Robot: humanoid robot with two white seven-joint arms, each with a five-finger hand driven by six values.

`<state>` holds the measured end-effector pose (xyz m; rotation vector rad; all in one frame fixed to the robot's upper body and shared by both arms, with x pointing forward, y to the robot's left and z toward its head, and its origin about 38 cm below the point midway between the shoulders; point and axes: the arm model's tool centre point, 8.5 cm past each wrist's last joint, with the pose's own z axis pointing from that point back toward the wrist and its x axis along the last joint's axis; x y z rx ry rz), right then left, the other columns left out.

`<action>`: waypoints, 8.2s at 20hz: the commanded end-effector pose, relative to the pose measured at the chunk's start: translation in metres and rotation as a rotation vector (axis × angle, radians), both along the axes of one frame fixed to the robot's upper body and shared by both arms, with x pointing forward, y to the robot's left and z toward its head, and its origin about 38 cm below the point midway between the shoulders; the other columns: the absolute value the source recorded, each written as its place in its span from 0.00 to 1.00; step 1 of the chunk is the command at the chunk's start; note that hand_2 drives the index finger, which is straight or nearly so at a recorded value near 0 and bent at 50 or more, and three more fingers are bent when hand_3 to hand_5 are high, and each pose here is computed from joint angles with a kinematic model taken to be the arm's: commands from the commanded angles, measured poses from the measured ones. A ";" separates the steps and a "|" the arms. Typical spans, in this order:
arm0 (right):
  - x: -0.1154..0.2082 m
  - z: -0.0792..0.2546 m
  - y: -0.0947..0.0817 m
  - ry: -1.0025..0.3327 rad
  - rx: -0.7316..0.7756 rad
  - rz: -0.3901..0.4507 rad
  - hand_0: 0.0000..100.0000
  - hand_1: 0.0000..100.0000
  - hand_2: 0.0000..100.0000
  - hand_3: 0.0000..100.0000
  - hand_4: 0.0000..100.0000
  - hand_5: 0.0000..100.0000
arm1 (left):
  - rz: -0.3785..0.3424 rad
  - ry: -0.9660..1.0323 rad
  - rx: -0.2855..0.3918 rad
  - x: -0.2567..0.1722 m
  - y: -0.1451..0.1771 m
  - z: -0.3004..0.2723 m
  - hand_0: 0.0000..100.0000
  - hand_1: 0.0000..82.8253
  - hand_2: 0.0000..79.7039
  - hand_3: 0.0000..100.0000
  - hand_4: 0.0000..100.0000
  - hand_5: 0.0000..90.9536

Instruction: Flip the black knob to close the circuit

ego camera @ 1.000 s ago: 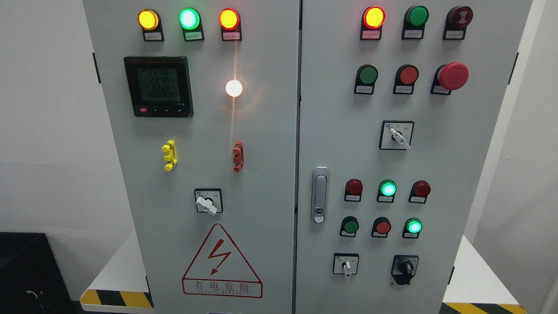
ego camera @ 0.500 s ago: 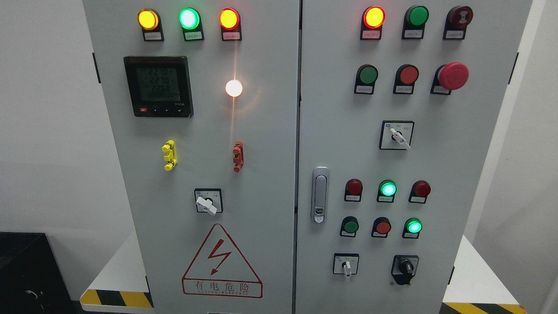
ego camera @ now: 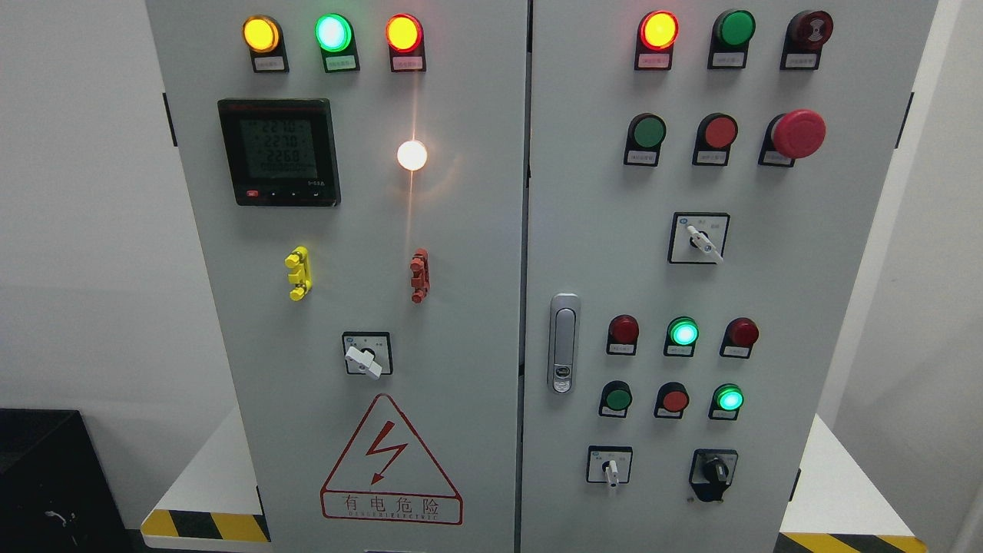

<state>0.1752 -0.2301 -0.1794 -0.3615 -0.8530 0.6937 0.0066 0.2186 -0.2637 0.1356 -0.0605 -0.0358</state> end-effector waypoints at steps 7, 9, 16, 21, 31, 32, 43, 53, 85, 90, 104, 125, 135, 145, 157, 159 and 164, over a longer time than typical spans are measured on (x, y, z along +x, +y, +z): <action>0.081 0.103 -0.022 -0.376 -0.271 0.080 0.00 0.08 0.71 0.89 0.74 0.70 | 0.002 -0.007 -0.005 -0.004 -0.001 -0.001 0.12 0.67 0.00 0.00 0.00 0.00; 0.085 0.111 -0.024 -0.397 -0.304 0.077 0.00 0.07 0.78 0.94 0.79 0.79 | 0.003 -0.007 -0.005 -0.004 -0.001 -0.001 0.12 0.67 0.00 0.00 0.00 0.00; 0.102 0.148 -0.026 -0.517 -0.411 0.088 0.00 0.05 0.87 0.99 0.85 0.88 | 0.003 -0.007 -0.005 -0.004 -0.001 -0.001 0.12 0.67 0.00 0.00 0.00 0.00; 0.112 0.174 -0.021 -0.591 -0.483 0.093 0.00 0.05 0.87 1.00 0.88 0.90 | 0.003 -0.007 -0.005 -0.004 -0.001 -0.001 0.12 0.67 0.00 0.00 0.00 0.00; 0.137 0.215 -0.023 -0.664 -0.540 -0.003 0.00 0.00 0.88 1.00 0.91 0.94 | 0.002 -0.007 -0.005 -0.004 -0.001 -0.001 0.12 0.67 0.00 0.00 0.00 0.00; 0.138 0.218 -0.024 -0.668 -0.543 -0.012 0.00 0.00 0.88 1.00 0.91 0.94 | 0.003 -0.007 -0.005 -0.004 -0.001 -0.001 0.12 0.67 0.00 0.00 0.00 0.00; 0.172 0.251 -0.022 -0.744 -0.549 -0.055 0.00 0.00 0.88 1.00 0.92 0.94 | 0.002 -0.007 -0.005 -0.004 -0.001 -0.001 0.12 0.67 0.00 0.00 0.00 0.00; 0.197 0.274 -0.025 -0.769 -0.550 -0.092 0.00 0.00 0.88 1.00 0.92 0.94 | 0.002 -0.007 -0.005 -0.004 -0.001 -0.001 0.12 0.67 0.00 0.00 0.00 0.00; 0.237 0.309 -0.037 -0.782 -0.543 -0.154 0.00 0.00 0.88 1.00 0.92 0.95 | 0.003 -0.007 -0.005 -0.004 -0.001 -0.001 0.12 0.67 0.00 0.00 0.00 0.00; 0.241 0.313 -0.037 -0.787 -0.543 -0.157 0.00 0.00 0.88 1.00 0.92 0.95 | 0.003 -0.007 -0.005 -0.004 -0.001 -0.001 0.12 0.67 0.00 0.00 0.00 0.00; 0.247 0.324 -0.044 -0.804 -0.544 -0.188 0.00 0.00 0.88 1.00 0.92 0.95 | 0.002 -0.007 -0.005 -0.004 -0.001 -0.001 0.12 0.67 0.00 0.00 0.00 0.00; 0.252 0.326 -0.056 -0.785 -0.548 -0.212 0.00 0.00 0.88 1.00 0.92 0.95 | 0.003 -0.008 -0.005 -0.003 -0.001 -0.001 0.12 0.67 0.00 0.00 0.00 0.00; 0.253 0.326 -0.063 -0.781 -0.540 -0.232 0.00 0.00 0.88 1.00 0.92 0.95 | 0.003 -0.007 -0.005 -0.004 -0.001 -0.001 0.12 0.67 0.00 0.00 0.00 0.00; 0.252 0.328 -0.072 -0.782 -0.537 -0.259 0.00 0.00 0.88 1.00 0.92 0.95 | 0.003 -0.007 -0.005 -0.004 -0.001 -0.001 0.12 0.67 0.00 0.00 0.00 0.00; 0.252 0.330 -0.075 -0.790 -0.525 -0.270 0.00 0.00 0.88 1.00 0.92 0.94 | 0.003 -0.007 -0.005 -0.004 -0.001 -0.001 0.12 0.67 0.00 0.00 0.00 0.00; 0.252 0.330 -0.076 -0.790 -0.525 -0.272 0.00 0.00 0.88 1.00 0.92 0.94 | 0.003 -0.005 -0.004 -0.005 -0.001 -0.001 0.12 0.67 0.00 0.00 0.00 0.00; 0.252 0.333 -0.076 -0.799 -0.523 -0.273 0.00 0.00 0.88 1.00 0.92 0.94 | 0.003 -0.005 -0.004 -0.005 -0.001 -0.001 0.12 0.67 0.00 0.00 0.00 0.00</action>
